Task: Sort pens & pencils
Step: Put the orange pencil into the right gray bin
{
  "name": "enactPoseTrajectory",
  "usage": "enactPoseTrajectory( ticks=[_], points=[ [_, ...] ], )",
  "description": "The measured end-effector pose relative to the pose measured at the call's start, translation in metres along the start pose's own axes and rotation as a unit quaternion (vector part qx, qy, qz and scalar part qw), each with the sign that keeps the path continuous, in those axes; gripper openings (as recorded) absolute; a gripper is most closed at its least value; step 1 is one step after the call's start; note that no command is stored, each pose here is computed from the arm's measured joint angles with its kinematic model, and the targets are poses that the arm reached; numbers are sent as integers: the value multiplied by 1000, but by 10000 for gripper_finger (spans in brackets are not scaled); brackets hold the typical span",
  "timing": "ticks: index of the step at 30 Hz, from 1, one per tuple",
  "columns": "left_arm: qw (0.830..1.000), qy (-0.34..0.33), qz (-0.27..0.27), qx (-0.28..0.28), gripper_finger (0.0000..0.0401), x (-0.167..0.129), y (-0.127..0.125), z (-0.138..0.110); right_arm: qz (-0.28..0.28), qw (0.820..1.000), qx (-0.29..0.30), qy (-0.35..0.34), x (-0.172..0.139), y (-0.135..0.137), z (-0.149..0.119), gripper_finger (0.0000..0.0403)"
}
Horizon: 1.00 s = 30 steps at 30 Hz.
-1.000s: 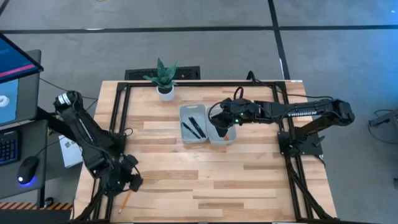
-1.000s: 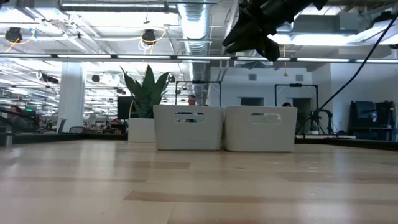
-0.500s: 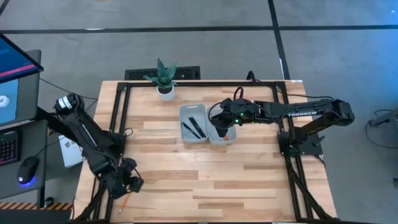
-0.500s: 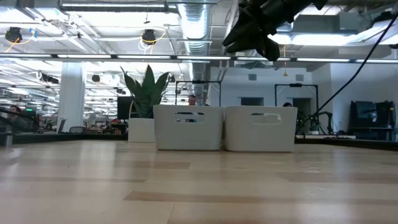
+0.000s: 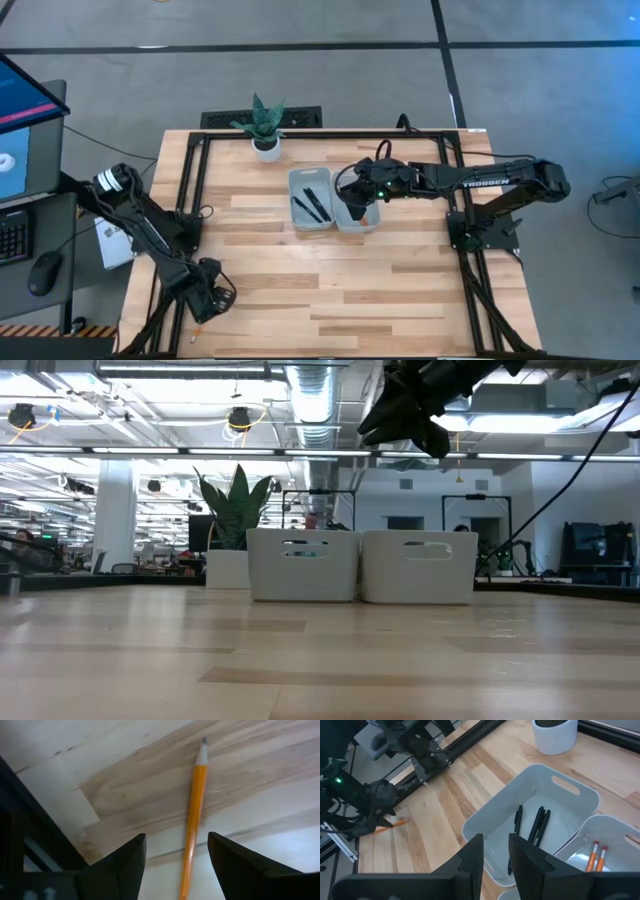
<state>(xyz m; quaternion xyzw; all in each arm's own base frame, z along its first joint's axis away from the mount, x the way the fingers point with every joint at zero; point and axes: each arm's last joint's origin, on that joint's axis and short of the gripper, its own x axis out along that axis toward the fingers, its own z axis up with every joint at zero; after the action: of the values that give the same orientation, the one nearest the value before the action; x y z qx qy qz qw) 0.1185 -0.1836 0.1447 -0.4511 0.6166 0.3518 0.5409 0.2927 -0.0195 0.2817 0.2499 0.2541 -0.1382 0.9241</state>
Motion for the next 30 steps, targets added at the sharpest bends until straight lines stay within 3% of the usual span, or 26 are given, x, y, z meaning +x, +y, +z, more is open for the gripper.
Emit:
enactPoseTrajectory(
  ticks=[12, 25, 30],
  points=[
    [1000, -4, 14, 10, 203, 5, -10, 13, 0, 1000, 12, 0, 0, 0, 0, 113],
    [999, -1, 35, 27, 202, 14, -18, 9, 0, 1000, 12, 0, 0, 0, 0, 113],
    [999, -1, 32, 29, 175, 14, -19, 9, 0, 1000, 12, 0, 0, 0, 0, 113]
  ],
)
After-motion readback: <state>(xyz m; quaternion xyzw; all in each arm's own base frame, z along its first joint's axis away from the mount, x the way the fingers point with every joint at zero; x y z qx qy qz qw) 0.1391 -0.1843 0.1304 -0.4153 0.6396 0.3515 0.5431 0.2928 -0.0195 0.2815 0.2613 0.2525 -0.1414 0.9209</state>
